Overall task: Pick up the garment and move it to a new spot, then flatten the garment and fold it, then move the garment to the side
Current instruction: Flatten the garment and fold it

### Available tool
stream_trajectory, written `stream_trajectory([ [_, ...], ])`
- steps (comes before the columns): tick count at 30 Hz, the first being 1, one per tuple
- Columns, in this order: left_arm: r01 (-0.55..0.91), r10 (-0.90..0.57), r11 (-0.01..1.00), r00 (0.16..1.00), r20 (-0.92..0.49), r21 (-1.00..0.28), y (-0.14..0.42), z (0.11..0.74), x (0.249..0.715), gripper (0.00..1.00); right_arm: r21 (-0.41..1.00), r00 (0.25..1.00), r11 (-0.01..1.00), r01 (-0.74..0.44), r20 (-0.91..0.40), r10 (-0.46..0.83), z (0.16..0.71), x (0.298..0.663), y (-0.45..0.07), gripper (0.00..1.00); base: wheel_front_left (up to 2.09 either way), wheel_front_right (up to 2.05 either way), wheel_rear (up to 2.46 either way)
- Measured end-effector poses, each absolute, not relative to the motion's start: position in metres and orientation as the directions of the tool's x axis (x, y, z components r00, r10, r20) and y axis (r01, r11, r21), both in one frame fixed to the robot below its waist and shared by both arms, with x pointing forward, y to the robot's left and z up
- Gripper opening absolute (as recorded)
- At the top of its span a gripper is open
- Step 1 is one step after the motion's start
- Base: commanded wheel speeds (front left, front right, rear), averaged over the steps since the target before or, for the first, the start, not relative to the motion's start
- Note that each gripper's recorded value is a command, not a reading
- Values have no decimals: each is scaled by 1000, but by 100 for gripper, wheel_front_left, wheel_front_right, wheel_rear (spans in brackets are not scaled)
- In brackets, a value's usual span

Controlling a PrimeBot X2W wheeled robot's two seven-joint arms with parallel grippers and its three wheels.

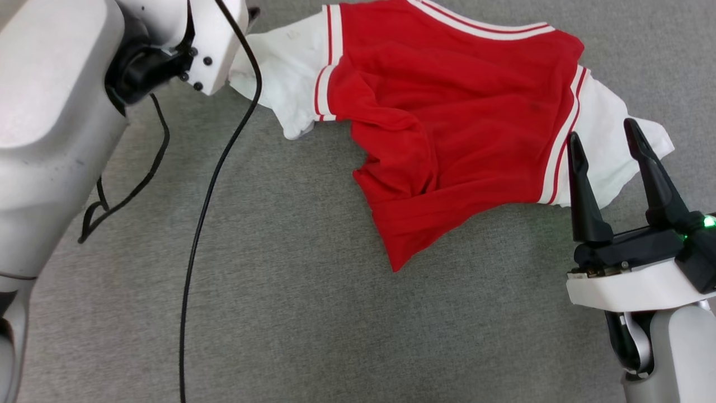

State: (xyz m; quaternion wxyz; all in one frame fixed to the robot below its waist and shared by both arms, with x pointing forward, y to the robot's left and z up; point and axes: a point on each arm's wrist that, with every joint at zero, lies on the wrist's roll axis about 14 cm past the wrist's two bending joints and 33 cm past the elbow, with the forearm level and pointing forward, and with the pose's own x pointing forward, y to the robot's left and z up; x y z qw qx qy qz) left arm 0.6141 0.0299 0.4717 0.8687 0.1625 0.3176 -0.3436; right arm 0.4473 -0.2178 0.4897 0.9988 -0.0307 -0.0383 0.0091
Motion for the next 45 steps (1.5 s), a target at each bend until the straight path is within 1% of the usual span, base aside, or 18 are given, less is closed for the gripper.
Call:
stream_trajectory([
  [3, 728, -439, 682, 484, -757, 70, 32, 440, 610, 100, -71, 998, 997, -7, 58, 11, 482, 450, -222, 100, 0, 0, 0],
  [8, 759, -355, 650, 354, -865, 44, 42, 387, 598, 100, -84, 999, 996, -2, 37, 5, 473, 455, -225, 100, 0, 0, 0],
  [13, 772, -336, 636, 293, -895, 14, 44, 367, 593, 100, -94, 1000, 996, 7, 28, -5, 469, 456, -228, 100, 0, 0, 0],
  [14, 772, -343, 636, 289, -894, 5, 44, 367, 592, 70, -95, 1000, 995, 8, 29, -6, 469, 456, -229, 100, 0, 0, 0],
  [15, 773, -350, 634, 286, -892, -1, 43, 367, 591, 0, -96, 999, 995, 8, 31, -5, 470, 457, -228, 100, 0, 0, 0],
  [18, 787, -376, 617, 291, -880, -4, 39, 370, 586, 0, -99, 999, 995, 8, 40, -4, 473, 457, -228, 100, 0, 0, 0],
  [21, 790, -413, 613, 314, -855, -6, 38, 381, 582, 0, -99, 999, 995, 8, 54, -3, 477, 458, -228, 100, 0, 0, 0],
  [27, 768, -459, 640, 399, -794, 16, 54, 424, 578, 0, -86, 998, 996, -13, 66, 19, 483, 454, -220, 100, 0, 0, 0],
  [29, 757, -462, 653, 416, -783, 16, 64, 436, 572, 0, -80, 997, 997, -22, 73, 28, 486, 454, -217, 100, 0, 0, 0],
  [33, 713, -403, 699, 452, -796, 51, 106, 449, 559, 0, -68, 995, 996, -51, 83, 56, 490, 453, -207, 100, 0, 0, 0],
  [36, 655, -337, 752, 485, -807, 80, 145, 458, 554, 0, -61, 992, 996, -71, 103, 77, 497, 455, -200, 100, 0, 0, 0],
  [38, 613, -290, 785, 490, -822, 88, 167, 456, 550, 0, -61, 991, 995, -82, 106, 88, 498, 456, -197, 100, 0, 0, 0],
  [41, 562, -237, 823, 474, -848, 84, 189, 440, 546, 0, -66, 992, 995, -79, 92, 85, 494, 455, -199, 100, 0, 0, 0],
  [45, 505, -184, 861, 430, -884, 66, 205, 412, 542, 0, -77, 996, 995, -61, 64, 66, 486, 452, -208, 100, 0, 0, 0],
])
